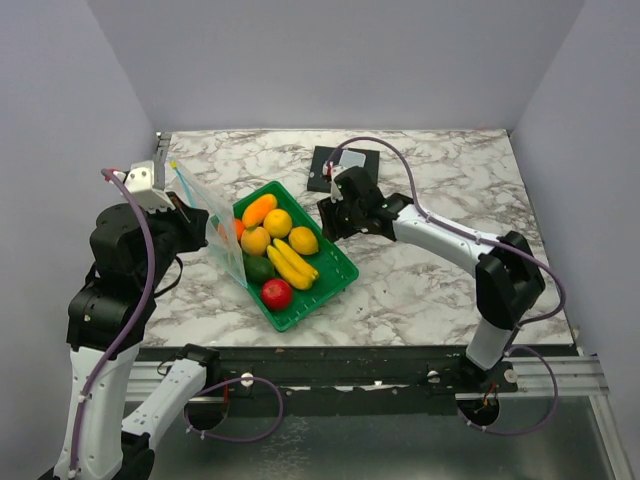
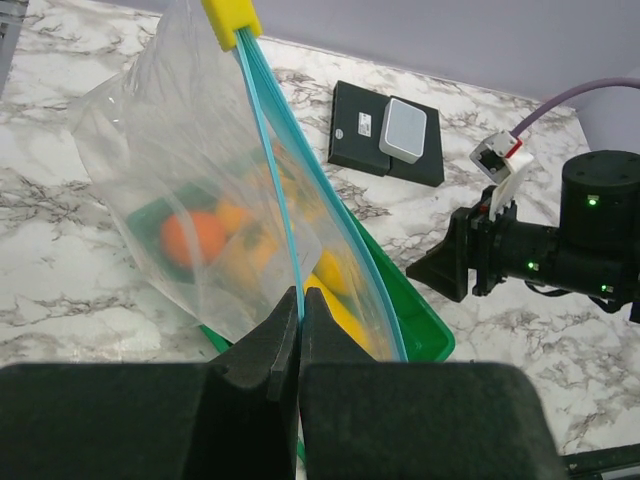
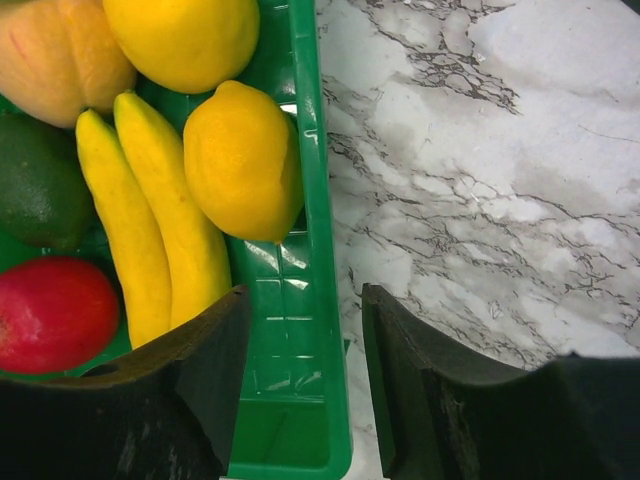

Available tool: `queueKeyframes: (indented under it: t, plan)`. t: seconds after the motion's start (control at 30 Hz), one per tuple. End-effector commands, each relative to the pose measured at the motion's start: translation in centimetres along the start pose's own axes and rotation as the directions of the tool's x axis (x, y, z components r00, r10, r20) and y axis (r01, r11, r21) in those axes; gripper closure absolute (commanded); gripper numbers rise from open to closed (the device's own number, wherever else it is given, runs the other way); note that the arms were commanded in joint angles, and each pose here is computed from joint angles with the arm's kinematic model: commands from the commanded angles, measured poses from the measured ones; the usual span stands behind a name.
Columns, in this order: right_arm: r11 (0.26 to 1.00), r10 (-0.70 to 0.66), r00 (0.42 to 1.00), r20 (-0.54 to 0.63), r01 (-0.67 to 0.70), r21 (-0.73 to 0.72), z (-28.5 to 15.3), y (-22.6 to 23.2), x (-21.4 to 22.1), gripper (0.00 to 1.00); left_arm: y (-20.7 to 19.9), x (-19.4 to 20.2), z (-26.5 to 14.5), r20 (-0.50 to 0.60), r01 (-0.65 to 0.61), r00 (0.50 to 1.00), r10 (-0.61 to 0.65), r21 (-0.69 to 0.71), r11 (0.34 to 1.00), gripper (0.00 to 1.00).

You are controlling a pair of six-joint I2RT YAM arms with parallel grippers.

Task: Place the food in the zip-top bag and seal the zipper
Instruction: Move the bin to the center of the board.

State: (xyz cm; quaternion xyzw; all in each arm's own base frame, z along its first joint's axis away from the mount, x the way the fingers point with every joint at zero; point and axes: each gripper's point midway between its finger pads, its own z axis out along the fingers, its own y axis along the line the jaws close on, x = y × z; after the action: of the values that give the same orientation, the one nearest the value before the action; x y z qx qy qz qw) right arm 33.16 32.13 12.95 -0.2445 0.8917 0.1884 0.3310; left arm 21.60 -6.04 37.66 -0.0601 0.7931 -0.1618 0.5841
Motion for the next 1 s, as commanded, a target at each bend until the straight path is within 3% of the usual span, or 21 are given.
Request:
queueKeyframes:
  t: [0.0, 0.67, 0.77, 0.97]
  plan:
    - [0.997, 0.007, 0.999, -0.052, -0.004, 0.071, 1.5, -0.9, 0.9, 0.47, 0.3, 0.2, -0.7, -0.006, -0.013, 1.0, 0.013, -0.013, 1.0, 1.0]
    - [0.997, 0.011, 0.988, -0.153, 0.001, 0.074, 5.4, -0.5, 3.9, 0.58, 0.2, 0.9, -0.9, -0.021, -0.008, 1.0, 0.008, 0.005, 1.0, 1.0]
    - [0.995, 0.006, 0.987, -0.159, 0.009, 0.095, 5.6, -0.8, 4.2, 0.65, 0.2, 1.1, -0.9, -0.024, -0.009, 1.0, 0.009, 0.004, 1.0, 1.0]
    - [0.993, 0.004, 0.987, -0.162, 0.016, 0.12, 5.4, -1.3, 4.5, 0.89, 0.5, 1.4, -0.7, -0.031, -0.013, 0.999, 0.013, -0.005, 1.0, 1.0]
